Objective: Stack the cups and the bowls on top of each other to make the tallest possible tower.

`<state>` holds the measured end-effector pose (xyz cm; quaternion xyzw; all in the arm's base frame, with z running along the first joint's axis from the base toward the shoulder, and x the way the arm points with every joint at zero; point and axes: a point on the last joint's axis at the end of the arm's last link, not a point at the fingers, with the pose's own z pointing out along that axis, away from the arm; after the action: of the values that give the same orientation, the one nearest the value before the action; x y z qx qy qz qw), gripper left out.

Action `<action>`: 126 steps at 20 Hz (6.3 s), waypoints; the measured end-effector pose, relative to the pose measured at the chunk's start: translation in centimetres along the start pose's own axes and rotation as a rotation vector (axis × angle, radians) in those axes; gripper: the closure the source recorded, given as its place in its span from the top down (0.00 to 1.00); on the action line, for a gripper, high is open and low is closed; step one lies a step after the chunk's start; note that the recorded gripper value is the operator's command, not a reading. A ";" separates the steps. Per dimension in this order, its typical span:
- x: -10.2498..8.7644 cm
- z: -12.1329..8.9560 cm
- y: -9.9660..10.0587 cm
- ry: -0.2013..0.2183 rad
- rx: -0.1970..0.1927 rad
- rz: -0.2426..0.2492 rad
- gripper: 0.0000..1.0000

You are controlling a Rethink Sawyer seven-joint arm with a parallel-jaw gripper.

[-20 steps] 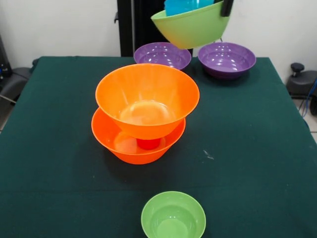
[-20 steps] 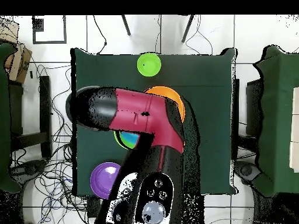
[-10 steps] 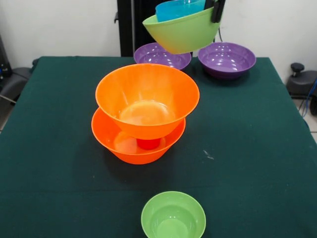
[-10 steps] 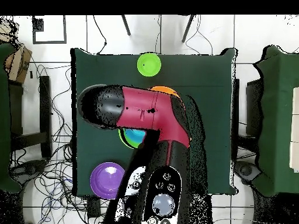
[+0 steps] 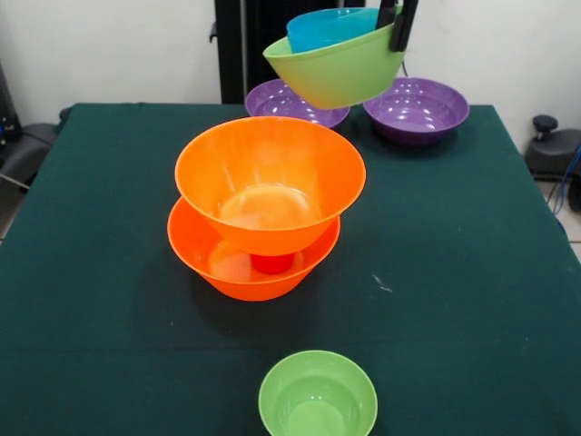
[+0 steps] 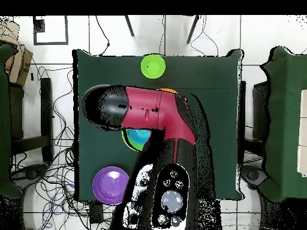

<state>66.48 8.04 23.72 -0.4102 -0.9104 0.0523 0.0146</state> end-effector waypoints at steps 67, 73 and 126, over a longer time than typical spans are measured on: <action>-6.2 3.4 3.6 -0.141 0.104 -0.182 0.00; -6.5 3.9 3.5 -0.139 0.108 -0.181 0.00; -7.7 8.0 2.2 -0.105 0.137 -0.188 0.00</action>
<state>72.72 3.04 15.63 -0.3178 -0.9387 0.1340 -0.0004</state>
